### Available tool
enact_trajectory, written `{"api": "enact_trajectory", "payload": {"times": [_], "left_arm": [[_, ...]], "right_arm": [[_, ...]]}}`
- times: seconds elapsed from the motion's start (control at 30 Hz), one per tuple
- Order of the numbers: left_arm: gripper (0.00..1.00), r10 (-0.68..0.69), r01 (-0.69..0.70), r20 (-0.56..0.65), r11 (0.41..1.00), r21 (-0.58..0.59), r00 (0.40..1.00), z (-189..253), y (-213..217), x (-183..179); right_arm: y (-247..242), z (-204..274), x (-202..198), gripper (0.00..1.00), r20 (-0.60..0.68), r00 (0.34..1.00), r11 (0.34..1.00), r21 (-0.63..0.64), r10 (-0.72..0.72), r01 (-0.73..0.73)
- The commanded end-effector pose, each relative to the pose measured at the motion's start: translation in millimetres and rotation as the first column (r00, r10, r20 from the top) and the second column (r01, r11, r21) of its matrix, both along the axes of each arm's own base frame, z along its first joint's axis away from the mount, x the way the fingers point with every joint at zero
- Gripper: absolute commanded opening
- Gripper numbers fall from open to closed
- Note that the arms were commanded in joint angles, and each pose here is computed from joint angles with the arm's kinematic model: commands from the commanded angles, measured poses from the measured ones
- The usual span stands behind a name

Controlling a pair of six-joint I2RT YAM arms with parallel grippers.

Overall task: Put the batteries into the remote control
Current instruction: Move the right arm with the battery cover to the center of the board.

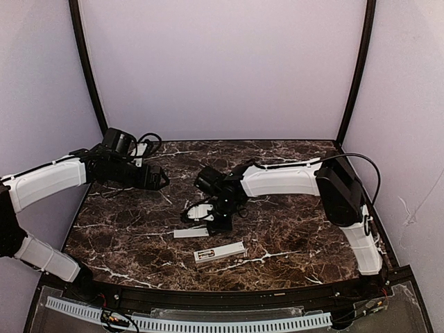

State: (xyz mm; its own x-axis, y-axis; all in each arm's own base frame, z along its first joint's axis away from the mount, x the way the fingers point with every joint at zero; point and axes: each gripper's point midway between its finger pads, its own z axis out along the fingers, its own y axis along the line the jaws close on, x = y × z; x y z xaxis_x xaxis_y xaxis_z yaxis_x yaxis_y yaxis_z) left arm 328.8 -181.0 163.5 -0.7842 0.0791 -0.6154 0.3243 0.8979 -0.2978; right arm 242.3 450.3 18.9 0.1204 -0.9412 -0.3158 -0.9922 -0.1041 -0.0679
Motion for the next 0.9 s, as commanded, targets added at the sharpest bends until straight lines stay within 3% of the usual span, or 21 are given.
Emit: {"api": "enact_trajectory", "payload": {"times": [0.0,0.07,0.23,0.5,0.87], "left_arm": [[0.99,-0.002,0.002,0.0,0.999,-0.039,1.0,2.5,-0.1,-6.6],[0.99,-0.001,0.001,-0.001,0.999,-0.046,1.0,1.7,-0.4,-7.5],[0.99,0.005,-0.006,-0.013,0.998,-0.063,1.0,-1.9,-1.5,-9.8],[0.99,0.042,-0.048,-0.051,0.993,-0.109,0.998,-15.9,0.8,-21.2],[0.99,0.041,-0.049,-0.072,0.993,-0.105,0.997,-30.0,3.9,-30.4]], "right_arm": [[-93.8,-63.2,-40.0,0.32,-0.105,0.991,0.933,-0.356,-0.088,0.045],[-96.3,-66.1,-44.9,0.4,-0.124,0.988,0.931,-0.363,-0.096,0.045],[-94.2,-70.3,-43.5,0.44,-0.135,0.987,0.92,-0.39,-0.09,0.031],[-101.7,-79.8,-41.1,0.17,-0.112,0.989,0.904,-0.425,-0.096,0.039],[-78.2,-37.9,-29.6,0.12,-0.05,0.996,0.95,-0.308,-0.076,0.057]]}}
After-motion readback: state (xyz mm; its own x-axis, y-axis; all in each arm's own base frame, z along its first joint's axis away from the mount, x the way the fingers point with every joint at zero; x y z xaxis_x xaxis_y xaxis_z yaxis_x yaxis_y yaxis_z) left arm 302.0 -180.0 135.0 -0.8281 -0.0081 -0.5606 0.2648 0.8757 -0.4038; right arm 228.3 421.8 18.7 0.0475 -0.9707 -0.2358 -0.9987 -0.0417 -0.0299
